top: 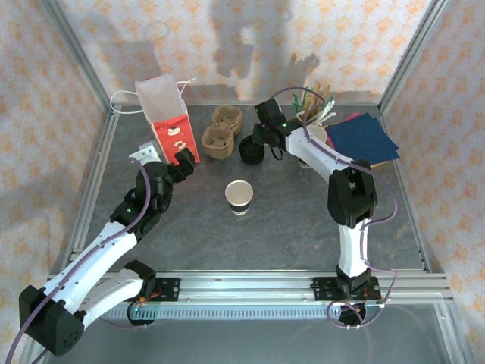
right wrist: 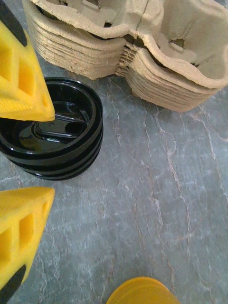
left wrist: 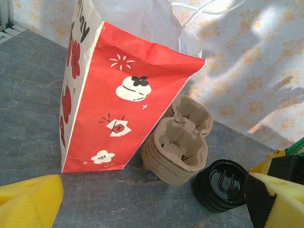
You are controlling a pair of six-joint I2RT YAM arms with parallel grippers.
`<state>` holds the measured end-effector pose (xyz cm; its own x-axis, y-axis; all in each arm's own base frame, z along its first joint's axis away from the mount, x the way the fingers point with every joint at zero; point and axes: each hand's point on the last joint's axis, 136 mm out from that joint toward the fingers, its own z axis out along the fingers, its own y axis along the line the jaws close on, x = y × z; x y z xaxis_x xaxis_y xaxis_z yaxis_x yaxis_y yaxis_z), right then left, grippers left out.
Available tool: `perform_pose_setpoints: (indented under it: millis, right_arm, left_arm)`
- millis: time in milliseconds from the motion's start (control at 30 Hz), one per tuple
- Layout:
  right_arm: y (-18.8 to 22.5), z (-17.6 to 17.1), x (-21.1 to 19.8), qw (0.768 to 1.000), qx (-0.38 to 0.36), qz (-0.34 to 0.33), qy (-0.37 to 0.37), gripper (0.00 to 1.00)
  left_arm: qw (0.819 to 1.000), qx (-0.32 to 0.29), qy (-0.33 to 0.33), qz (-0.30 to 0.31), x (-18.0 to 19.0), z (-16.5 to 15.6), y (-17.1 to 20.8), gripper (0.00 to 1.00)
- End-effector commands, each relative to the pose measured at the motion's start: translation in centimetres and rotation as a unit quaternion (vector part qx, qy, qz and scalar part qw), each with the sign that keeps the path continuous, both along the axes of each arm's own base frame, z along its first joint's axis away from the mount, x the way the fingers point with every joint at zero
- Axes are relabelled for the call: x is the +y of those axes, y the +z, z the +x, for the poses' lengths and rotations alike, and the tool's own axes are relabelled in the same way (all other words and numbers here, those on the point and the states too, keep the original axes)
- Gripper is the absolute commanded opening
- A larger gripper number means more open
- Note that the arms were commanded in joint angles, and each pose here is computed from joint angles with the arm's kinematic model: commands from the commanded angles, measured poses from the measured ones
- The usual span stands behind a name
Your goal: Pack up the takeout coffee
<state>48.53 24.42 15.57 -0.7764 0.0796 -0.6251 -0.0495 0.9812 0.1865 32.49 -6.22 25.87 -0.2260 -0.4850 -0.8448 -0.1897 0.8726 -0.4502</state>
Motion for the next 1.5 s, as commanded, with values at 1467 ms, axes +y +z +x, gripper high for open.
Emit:
perform_pose_setpoints:
  millis: [1467]
  right_arm:
    - [-3.2, 0.0, 0.7, 0.997, 0.027, -0.073, -0.009, 0.37]
  left_arm:
    - [1.000, 0.011, -0.002, 0.002, 0.2, -0.5, -1.2, 0.99]
